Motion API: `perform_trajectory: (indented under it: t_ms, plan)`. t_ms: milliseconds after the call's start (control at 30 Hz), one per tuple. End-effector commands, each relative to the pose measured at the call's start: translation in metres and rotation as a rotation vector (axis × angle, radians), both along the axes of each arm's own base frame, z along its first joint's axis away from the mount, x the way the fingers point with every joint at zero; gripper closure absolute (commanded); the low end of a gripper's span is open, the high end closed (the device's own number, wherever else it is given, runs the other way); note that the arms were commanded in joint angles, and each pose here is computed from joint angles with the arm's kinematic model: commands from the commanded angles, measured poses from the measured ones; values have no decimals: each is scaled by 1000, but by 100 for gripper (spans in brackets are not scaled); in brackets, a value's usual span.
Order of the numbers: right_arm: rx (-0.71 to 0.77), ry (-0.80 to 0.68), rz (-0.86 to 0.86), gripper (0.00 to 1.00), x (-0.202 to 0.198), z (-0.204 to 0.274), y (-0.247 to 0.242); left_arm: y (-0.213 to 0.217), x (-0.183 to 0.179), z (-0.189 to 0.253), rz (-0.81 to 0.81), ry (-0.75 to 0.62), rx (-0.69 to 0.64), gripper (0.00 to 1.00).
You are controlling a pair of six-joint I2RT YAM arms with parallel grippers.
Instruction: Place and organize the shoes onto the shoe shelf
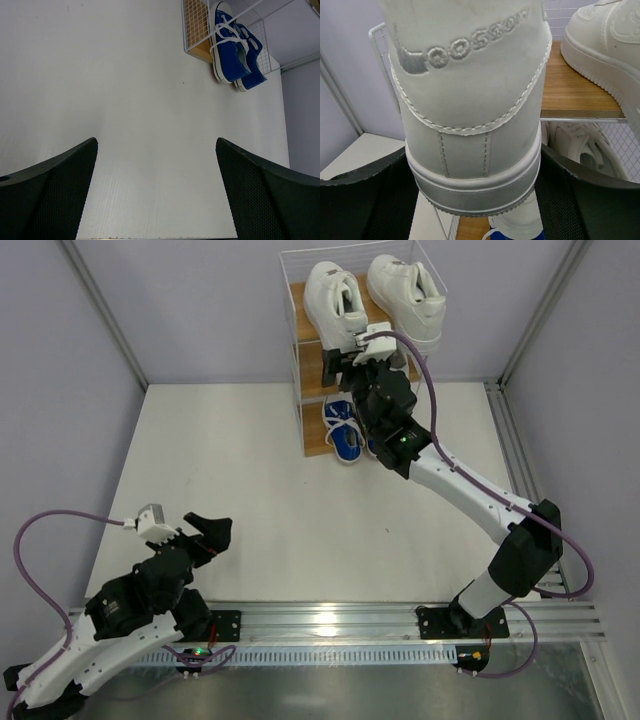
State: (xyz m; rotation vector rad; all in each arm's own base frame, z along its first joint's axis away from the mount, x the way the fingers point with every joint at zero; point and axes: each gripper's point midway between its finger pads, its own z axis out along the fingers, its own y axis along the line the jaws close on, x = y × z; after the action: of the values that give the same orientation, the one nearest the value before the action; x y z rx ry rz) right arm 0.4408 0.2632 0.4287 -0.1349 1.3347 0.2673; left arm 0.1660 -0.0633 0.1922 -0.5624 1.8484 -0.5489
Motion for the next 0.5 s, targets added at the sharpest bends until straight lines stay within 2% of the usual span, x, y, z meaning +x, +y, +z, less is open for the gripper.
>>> perform_trajectory:
  t_ms: [0,233,467]
  plan:
    - [71,-62,-305,96,-5,35,-76,2,3,13,24,-27,-27,0]
    - [29,-102,-352,96,-4,49,-84,1,3,14,23,-24,-23,0]
    - [-4,-66,-314,96,9,43,-85,3,2,14,25,-25,-32,0]
